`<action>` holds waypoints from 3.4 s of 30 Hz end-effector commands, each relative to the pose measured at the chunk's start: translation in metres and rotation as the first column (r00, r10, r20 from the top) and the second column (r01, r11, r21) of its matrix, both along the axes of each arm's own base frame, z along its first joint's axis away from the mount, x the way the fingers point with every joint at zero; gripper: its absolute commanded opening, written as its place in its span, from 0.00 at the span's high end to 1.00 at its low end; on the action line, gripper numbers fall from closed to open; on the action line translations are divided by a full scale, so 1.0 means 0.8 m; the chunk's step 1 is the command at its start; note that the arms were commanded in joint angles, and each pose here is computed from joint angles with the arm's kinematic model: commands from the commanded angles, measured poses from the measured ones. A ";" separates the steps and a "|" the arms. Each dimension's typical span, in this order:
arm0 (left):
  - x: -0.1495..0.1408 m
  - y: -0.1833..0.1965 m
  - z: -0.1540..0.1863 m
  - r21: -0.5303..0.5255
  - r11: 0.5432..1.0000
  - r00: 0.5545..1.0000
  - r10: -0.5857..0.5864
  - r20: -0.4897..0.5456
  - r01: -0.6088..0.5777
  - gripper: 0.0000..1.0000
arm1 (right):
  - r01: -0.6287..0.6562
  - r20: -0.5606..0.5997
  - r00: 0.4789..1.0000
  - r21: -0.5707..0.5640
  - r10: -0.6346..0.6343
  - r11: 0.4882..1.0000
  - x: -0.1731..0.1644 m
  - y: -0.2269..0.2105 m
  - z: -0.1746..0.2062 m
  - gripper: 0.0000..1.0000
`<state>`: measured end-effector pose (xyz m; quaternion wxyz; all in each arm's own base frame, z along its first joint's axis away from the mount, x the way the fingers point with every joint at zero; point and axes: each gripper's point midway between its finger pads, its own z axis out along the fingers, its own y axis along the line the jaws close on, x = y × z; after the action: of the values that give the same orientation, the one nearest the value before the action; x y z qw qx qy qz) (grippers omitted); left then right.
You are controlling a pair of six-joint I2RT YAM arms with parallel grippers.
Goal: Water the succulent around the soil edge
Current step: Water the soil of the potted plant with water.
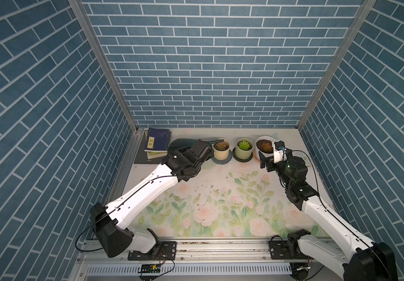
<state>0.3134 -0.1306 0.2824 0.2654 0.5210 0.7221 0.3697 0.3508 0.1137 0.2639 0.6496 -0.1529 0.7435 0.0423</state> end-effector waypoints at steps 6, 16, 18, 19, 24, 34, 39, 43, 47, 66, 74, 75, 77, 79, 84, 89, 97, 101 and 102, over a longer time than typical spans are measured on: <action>-0.021 0.020 0.001 -0.056 0.997 0.998 0.046 0.034 -0.044 1.00 | 0.019 0.031 0.999 0.014 -0.019 1.000 0.000 -0.006 0.013 0.01; -0.004 0.038 0.007 0.033 0.993 0.990 0.107 0.091 -0.111 1.00 | 0.016 0.035 0.999 0.016 -0.016 1.000 -0.002 -0.006 0.014 0.01; 0.004 0.030 0.015 0.011 0.995 0.990 0.093 0.111 -0.095 1.00 | 0.017 0.038 0.999 0.016 -0.018 1.000 -0.002 -0.006 0.015 0.01; 0.009 0.025 0.020 -0.001 0.996 0.988 0.087 0.128 -0.087 1.00 | 0.016 0.040 0.999 0.017 -0.017 1.000 -0.003 -0.006 0.016 0.01; 0.020 -0.002 0.025 -0.066 0.997 0.991 0.034 0.129 -0.026 1.00 | 0.019 0.042 0.999 0.017 -0.019 1.000 -0.004 -0.007 0.017 0.01; 0.001 -0.019 -0.004 -0.124 0.991 0.998 -0.034 0.061 0.042 1.00 | 0.020 0.036 0.999 0.015 -0.020 1.000 -0.003 -0.007 0.014 0.01; -0.012 -0.005 -0.011 -0.111 0.994 1.000 -0.010 0.028 0.013 1.00 | 0.017 0.034 0.999 0.014 -0.017 1.000 -0.002 -0.006 0.013 0.01; -0.022 0.007 -0.011 -0.108 0.994 1.000 0.012 0.021 -0.009 1.00 | 0.016 0.035 0.999 0.015 -0.016 1.000 -0.001 -0.006 0.014 0.01; -0.024 0.022 -0.001 -0.092 0.995 0.997 0.042 0.072 -0.036 1.00 | 0.014 0.034 0.999 0.015 -0.015 1.000 -0.001 -0.005 0.014 0.01; 0.003 -0.044 0.027 -0.274 0.957 0.989 -0.061 0.133 0.096 1.00 | 0.237 0.059 0.968 0.108 -0.244 0.966 -0.006 -0.056 0.020 0.01; 0.024 -0.101 0.043 -0.375 0.909 0.982 -0.147 0.120 0.182 1.00 | 0.342 -0.011 0.938 0.199 -0.347 0.918 -0.011 -0.102 -0.002 0.01; 0.025 -0.110 0.047 -0.405 0.892 0.979 -0.163 0.125 0.201 1.00 | 0.337 -0.019 0.940 0.211 -0.341 0.918 -0.010 -0.105 -0.005 0.01; 0.024 -0.125 0.053 -0.457 0.858 0.972 -0.195 0.131 0.233 1.00 | 0.336 -0.030 0.941 0.223 -0.338 0.915 -0.008 -0.108 -0.009 0.01; 0.023 -0.134 0.058 -0.490 0.834 0.967 -0.215 0.135 0.254 1.00 | 0.338 -0.031 0.940 0.226 -0.340 0.914 -0.007 -0.111 -0.012 0.01; 0.022 -0.129 0.046 -0.453 0.865 0.976 -0.206 0.073 0.217 1.00 | 0.353 -0.025 0.934 0.229 -0.357 0.907 -0.008 -0.121 -0.013 0.01; 0.041 -0.108 0.029 -0.315 0.946 0.997 -0.082 0.011 0.081 1.00 | 0.356 -0.017 0.932 0.230 -0.362 0.906 -0.009 -0.125 -0.015 0.01; 0.071 -0.111 0.021 -0.129 0.991 0.998 -0.032 0.061 0.039 1.00 | 0.347 -0.009 0.935 0.228 -0.355 0.910 -0.009 -0.125 -0.014 0.01; 0.079 -0.117 0.017 -0.087 0.995 0.997 -0.037 0.068 0.042 1.00 | 0.343 -0.007 0.936 0.230 -0.351 0.911 -0.009 -0.125 -0.014 0.01; 0.080 -0.118 0.018 -0.087 0.995 0.997 -0.038 0.070 0.044 1.00 | 0.341 -0.001 0.937 0.233 -0.350 0.911 -0.009 -0.125 -0.012 0.01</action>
<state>0.3702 -0.2278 0.2659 0.2877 0.5390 0.7248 0.3184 0.3456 0.0140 0.2463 0.6611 0.0478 0.7488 -0.0044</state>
